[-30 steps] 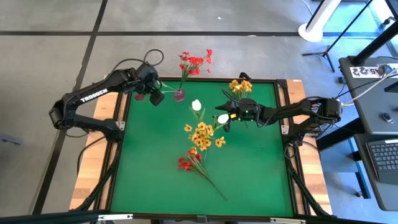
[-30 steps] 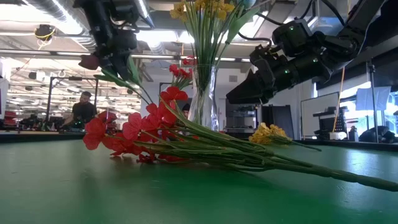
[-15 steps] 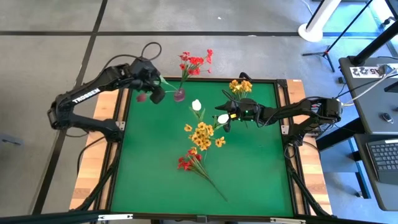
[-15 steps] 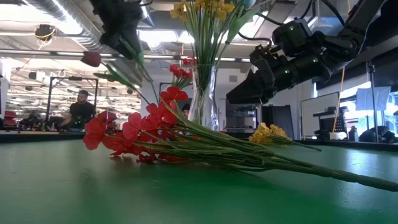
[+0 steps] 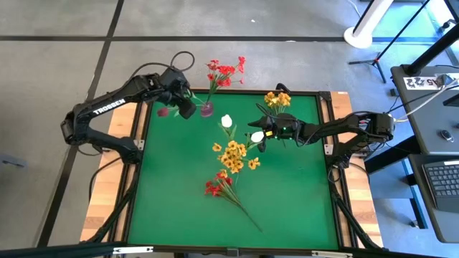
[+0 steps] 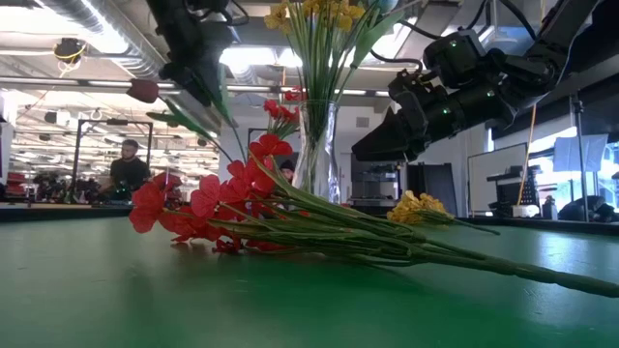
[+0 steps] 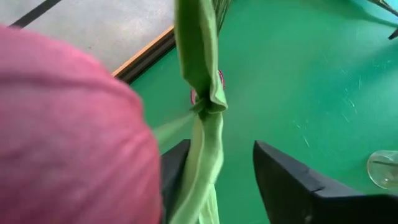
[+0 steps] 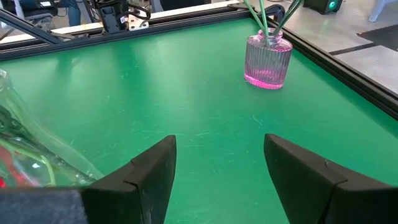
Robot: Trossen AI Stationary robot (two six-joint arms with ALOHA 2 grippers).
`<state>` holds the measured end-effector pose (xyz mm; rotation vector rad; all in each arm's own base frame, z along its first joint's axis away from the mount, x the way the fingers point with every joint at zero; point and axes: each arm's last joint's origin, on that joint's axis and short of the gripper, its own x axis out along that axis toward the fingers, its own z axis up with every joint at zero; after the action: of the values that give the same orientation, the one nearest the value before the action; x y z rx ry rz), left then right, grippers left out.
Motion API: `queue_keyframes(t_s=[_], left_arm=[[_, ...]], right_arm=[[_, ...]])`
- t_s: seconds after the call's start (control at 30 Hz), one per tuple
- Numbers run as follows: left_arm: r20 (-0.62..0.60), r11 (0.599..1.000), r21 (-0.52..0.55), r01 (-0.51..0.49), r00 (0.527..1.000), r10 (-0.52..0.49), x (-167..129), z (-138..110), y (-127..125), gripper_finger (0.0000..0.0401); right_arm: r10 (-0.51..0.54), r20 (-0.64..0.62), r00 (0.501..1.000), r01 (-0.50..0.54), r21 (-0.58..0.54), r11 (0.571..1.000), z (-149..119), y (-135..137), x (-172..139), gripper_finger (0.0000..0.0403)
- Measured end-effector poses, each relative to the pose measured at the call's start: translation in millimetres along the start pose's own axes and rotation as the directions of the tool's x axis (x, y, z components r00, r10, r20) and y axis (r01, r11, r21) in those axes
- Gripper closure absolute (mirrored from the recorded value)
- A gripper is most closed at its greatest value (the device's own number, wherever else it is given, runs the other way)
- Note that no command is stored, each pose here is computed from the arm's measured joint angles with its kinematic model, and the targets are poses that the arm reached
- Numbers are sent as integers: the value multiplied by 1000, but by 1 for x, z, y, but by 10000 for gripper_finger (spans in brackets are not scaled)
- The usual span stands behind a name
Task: Sort flowers into vase by color
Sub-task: Put the red tulip into the pink vase
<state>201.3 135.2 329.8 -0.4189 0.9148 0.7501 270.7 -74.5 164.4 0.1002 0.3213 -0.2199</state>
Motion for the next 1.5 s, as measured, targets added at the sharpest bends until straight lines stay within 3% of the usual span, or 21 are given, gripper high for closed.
queue_keyframes(t_s=[0.37,0.53,0.67,1.1,1.23,1.4,1.5], left_arm=[[-65,994,21,-103,992,105,0,-7,5,360],[-89,992,42,-123,988,126,-1,-10,6,377],[-117,989,90,-121,985,131,-1,-13,6,348],[-112,957,259,-132,980,165,-6,-20,-10,179],[-108,937,300,-181,969,222,-8,-23,-14,162],[-132,873,379,-307,916,379,-12,-32,-11,161],[-175,868,383,-316,898,404,-13,-37,-8,161]], right_arm=[[0,0,1000,0,1,1000,0,0,0,162],[0,0,1000,0,1,1000,0,0,0,162],[0,0,1000,0,0,1000,0,0,0,162],[0,0,1000,0,-19,1000,0,0,0,162],[0,0,1000,0,-24,1000,0,0,0,162],[-1,-2,1000,0,-24,1000,0,0,0,162],[-1,-3,1000,1,-24,1000,0,0,0,162]])
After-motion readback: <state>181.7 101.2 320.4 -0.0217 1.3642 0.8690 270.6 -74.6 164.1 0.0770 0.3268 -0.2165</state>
